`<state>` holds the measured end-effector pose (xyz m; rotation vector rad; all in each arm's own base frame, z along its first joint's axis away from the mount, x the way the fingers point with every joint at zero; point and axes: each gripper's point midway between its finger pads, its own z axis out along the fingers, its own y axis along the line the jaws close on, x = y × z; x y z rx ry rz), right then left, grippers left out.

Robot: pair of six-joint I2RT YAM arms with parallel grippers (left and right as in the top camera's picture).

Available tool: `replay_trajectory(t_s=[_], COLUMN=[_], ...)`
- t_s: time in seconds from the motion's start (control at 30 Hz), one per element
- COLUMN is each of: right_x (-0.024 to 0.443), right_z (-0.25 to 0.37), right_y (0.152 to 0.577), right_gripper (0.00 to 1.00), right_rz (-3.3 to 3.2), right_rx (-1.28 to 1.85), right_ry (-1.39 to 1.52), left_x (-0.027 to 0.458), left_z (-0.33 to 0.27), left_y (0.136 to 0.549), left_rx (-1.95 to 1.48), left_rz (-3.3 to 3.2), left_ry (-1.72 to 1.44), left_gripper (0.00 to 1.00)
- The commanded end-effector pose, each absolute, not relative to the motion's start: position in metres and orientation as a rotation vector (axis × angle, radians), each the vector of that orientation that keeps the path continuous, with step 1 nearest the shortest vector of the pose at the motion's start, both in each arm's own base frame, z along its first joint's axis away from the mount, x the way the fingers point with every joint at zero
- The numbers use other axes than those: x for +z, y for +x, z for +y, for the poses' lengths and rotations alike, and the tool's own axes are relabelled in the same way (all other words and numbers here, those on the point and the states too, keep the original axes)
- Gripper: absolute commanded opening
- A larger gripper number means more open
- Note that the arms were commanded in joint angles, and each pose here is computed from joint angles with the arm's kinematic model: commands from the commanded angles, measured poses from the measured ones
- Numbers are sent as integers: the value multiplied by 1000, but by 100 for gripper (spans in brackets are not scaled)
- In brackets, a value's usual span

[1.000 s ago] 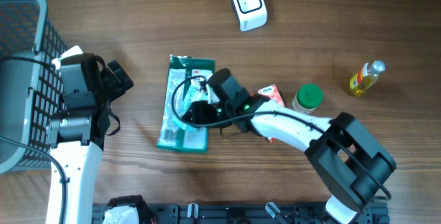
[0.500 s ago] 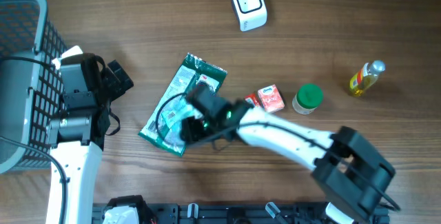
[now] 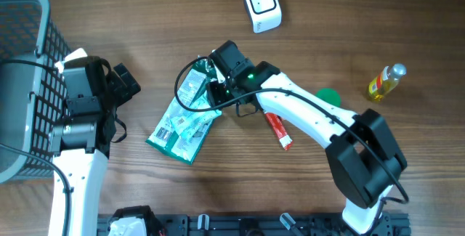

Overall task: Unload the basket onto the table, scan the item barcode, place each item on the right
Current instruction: 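Lift the light-green packet up to the white scanner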

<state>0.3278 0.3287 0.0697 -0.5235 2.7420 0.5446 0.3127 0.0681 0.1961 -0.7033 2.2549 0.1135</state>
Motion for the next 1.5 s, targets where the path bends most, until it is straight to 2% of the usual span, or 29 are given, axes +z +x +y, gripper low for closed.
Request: replay_trajectory(t_s=[0.0, 0.37, 0.47, 0.9, 1.03, 1.13, 1.23, 1.3, 1.4, 1.43, 1.47], right_x=[51, 25, 18, 17, -1, -12, -9, 23, 55, 72, 81], right_z=[337, 337, 354, 356, 352, 351, 354, 361, 360, 361, 361], right_y=[318, 308, 293, 290, 286, 285, 282, 288, 298, 301, 301], right_gripper=[52, 52, 55, 53, 53, 43, 41, 37, 16, 4, 4], right_rz=[2790, 2880, 2917, 2914, 2894, 2865, 2868, 2786, 2673, 2622, 2602], right_rx=[609, 624, 790, 790, 801, 815, 859, 990, 955, 957, 966], right_ry=[-576, -520, -565, -579, -578, -582, -592, -618, -671, -687, -686], left_x=[201, 201, 201, 201, 201, 201, 201, 201, 201, 201, 201], left_z=[72, 72, 72, 72, 72, 72, 72, 72, 72, 72, 72], left_y=[313, 313, 313, 313, 313, 313, 313, 313, 313, 313, 313], left_rx=[131, 131, 131, 131, 131, 131, 131, 131, 131, 131, 131], left_rz=[2239, 2240, 2240, 2239, 2239, 2239, 2239, 2239, 2239, 2239, 2239], left_ry=[-701, -701, -701, -701, -701, -701, -701, -701, -701, -701, -701], left_gripper=[100, 100, 100, 100, 100, 100, 100, 100, 100, 100, 100])
